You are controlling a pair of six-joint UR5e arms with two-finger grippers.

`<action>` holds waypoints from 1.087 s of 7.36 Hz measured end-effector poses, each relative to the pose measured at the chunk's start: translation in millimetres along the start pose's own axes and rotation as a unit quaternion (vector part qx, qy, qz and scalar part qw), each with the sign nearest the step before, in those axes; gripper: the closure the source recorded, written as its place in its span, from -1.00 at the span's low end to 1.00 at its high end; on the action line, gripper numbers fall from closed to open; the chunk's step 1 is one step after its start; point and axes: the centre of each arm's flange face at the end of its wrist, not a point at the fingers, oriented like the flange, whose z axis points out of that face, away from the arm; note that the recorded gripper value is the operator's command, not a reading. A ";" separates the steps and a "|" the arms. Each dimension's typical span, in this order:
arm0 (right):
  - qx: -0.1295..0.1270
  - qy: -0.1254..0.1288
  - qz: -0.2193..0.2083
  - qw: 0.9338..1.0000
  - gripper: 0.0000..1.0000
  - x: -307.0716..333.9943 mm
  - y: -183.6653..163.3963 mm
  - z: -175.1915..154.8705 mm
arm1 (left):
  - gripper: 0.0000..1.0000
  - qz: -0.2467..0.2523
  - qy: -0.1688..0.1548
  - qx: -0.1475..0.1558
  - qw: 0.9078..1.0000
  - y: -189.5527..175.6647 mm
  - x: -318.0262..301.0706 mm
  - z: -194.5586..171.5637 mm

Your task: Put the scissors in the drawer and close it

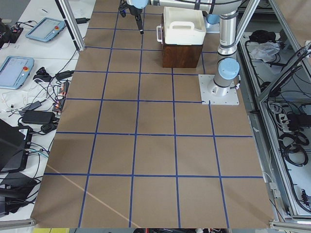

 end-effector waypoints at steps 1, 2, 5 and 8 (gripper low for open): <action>0.000 0.000 0.000 1.000 -1.00 0.0 0.0 0.0 | -1.00 0.007 0.005 0.023 1.000 4.1 -16.7 -17.5; 0.000 0.000 0.000 1.000 -1.00 0.0 -0.1 -0.1 | -1.00 0.008 0.009 0.039 0.999 8.9 -31.8 -30.8; 0.000 -0.001 0.000 1.000 -1.00 -0.3 -0.8 0.9 | -1.00 0.049 0.012 0.070 0.996 18.8 -87.1 -36.6; 0.000 -0.006 0.000 1.000 -1.00 -1.3 -4.6 4.9 | -1.00 0.058 0.011 0.085 0.995 54.2 -100.2 -31.4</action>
